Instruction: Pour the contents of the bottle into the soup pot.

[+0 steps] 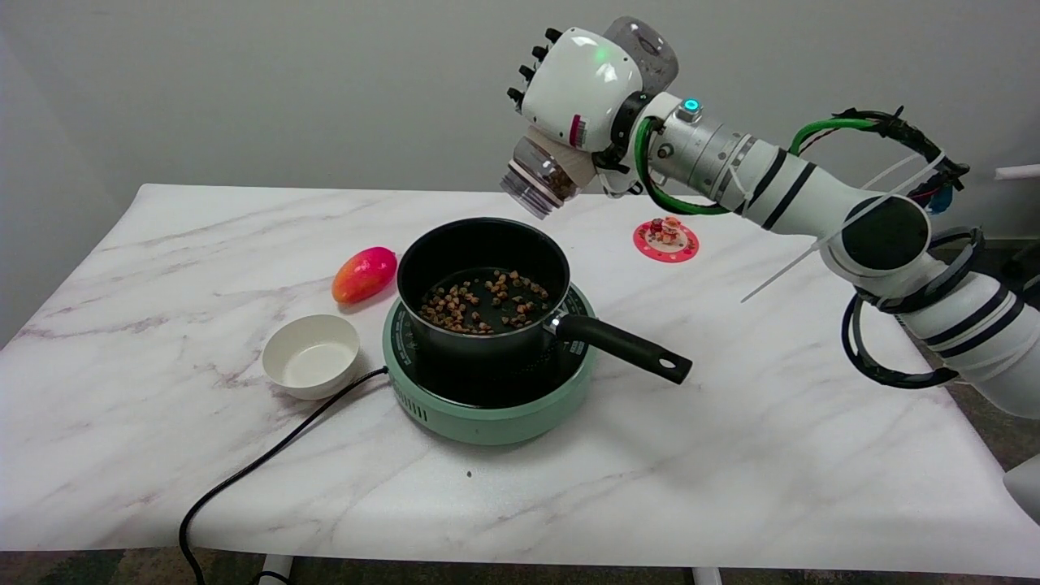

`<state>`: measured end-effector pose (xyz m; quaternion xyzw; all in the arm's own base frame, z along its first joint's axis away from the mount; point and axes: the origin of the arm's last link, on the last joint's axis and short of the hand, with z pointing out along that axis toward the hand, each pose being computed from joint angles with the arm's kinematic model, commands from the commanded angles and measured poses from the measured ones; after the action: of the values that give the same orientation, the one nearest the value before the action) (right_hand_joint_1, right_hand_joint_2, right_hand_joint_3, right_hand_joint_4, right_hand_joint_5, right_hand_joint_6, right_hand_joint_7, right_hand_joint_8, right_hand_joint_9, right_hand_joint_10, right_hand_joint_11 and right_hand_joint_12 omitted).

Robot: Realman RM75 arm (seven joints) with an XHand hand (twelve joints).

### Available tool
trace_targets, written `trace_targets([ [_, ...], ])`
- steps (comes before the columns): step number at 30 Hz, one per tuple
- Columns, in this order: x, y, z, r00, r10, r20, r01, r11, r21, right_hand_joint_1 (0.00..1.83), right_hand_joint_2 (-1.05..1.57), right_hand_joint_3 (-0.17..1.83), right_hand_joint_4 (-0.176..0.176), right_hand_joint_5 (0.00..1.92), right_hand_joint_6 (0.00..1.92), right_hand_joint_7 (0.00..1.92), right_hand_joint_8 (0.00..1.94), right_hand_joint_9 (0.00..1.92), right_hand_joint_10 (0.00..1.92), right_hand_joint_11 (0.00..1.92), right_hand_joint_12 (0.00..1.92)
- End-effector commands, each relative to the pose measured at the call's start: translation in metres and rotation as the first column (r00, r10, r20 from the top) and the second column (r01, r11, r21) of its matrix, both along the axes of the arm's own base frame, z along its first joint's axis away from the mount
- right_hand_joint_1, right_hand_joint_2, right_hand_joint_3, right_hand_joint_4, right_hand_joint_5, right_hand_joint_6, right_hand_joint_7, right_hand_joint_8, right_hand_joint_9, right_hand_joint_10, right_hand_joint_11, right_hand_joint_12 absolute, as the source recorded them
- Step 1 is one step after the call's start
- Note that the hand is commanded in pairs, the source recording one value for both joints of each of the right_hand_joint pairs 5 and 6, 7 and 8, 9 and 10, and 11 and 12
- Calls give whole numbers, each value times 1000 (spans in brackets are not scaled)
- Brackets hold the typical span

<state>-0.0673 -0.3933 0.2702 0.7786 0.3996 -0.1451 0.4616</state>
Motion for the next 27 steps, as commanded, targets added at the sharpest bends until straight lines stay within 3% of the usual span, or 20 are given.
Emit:
trace_targets([
  [1, -1, 1, 4, 1000, -5, 6, 5, 1000, -11, 1352, 1145, 572, 0, 1920, 1920, 1913, 1913, 1329, 1329, 1183, 1183],
  [27, -17, 2, 5, 999, -34, -26, 33, 999, -21, 1364, 1100, 595, 0, 1920, 1920, 1906, 1906, 1312, 1312, 1176, 1176],
])
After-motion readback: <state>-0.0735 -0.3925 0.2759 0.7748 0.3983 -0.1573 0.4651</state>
